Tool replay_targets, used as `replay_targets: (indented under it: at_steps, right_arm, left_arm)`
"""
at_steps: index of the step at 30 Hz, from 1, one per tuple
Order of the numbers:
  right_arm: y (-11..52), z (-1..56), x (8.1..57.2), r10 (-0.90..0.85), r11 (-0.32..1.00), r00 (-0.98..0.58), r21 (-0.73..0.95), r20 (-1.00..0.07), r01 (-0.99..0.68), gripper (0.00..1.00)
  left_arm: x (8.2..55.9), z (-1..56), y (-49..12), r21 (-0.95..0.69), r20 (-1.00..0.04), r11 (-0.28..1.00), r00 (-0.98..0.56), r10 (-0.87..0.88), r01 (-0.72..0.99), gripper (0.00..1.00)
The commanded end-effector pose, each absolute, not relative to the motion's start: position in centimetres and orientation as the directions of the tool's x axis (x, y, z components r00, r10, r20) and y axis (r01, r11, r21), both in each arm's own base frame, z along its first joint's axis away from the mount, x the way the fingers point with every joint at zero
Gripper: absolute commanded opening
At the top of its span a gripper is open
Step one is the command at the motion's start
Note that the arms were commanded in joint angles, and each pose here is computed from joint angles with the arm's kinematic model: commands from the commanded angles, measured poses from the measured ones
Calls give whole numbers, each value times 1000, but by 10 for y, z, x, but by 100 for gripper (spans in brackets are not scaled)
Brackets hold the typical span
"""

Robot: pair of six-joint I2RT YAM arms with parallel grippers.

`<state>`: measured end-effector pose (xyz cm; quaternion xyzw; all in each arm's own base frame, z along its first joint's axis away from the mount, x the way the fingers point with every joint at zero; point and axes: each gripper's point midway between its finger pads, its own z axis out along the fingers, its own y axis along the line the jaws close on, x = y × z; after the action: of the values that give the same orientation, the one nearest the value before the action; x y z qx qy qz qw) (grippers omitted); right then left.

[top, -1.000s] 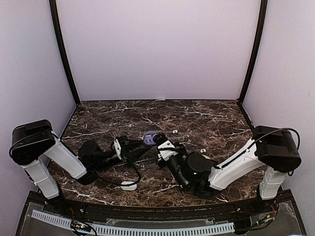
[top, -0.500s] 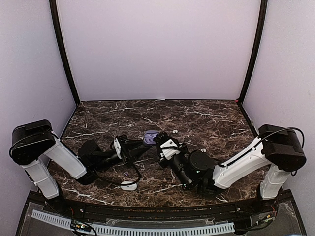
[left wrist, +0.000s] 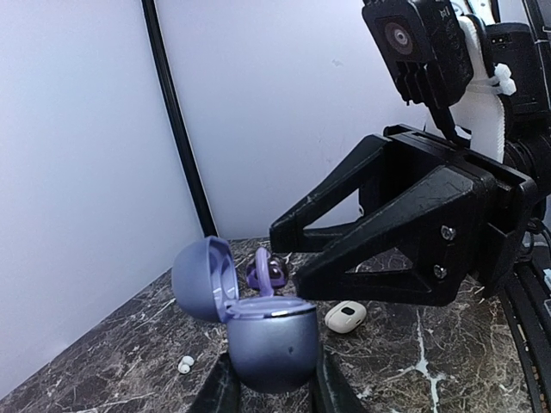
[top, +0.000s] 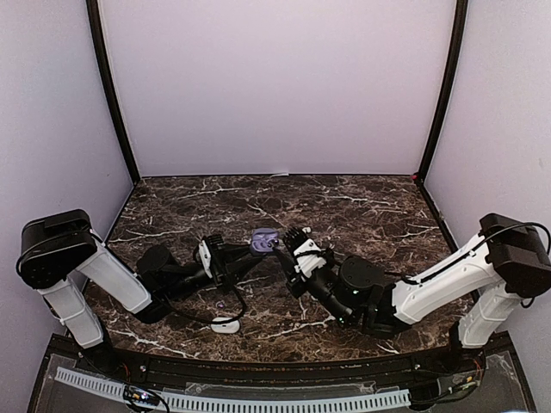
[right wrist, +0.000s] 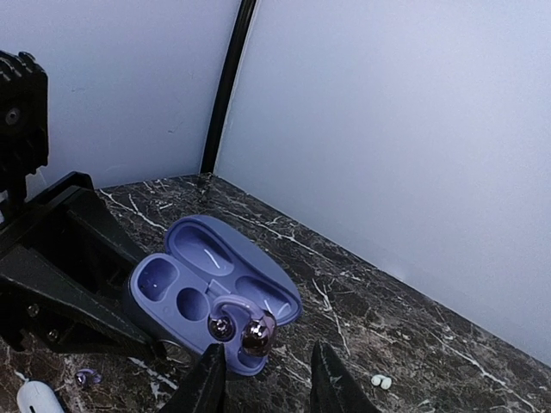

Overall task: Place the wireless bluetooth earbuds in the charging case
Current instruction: Insert the right earbud into the right side groove of the charging case, then turn over the right earbud in the right side groove of the charging case.

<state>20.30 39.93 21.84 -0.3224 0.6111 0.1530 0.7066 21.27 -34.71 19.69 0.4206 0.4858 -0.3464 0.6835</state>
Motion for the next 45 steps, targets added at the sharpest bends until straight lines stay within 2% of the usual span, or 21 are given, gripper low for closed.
replay_targets:
  at_steps: [1,11,16,20,25,29,45]
  right_arm:
    - [391,218,199,-135,727,160,-208,-978,-655,33]
    - [375,236,186,-30,612,-2,-16,-1000,-791,33]
    - [378,227,195,-94,579,-148,67,-984,-812,27]
    - [392,230,191,-124,520,-223,128,-967,-845,30]
    - [394,230,197,-112,544,-362,248,-926,-802,34]
    - [390,223,207,-122,585,-467,317,-876,-747,33]
    - [392,231,205,-115,560,-490,351,-864,-750,33]
  left_arm:
    - [202,230,-341,250,-923,413,345,-173,876,17]
    - [196,226,-342,227,-932,378,313,-182,897,16]
    - [194,224,-343,235,-933,361,314,-177,903,16]
    - [192,222,-345,240,-935,348,312,-170,906,16]
    - [192,217,-346,246,-938,344,312,-150,906,16]
    - [193,216,-347,255,-938,342,317,-139,905,16]
    - [195,211,-352,280,-937,335,333,-109,899,16]
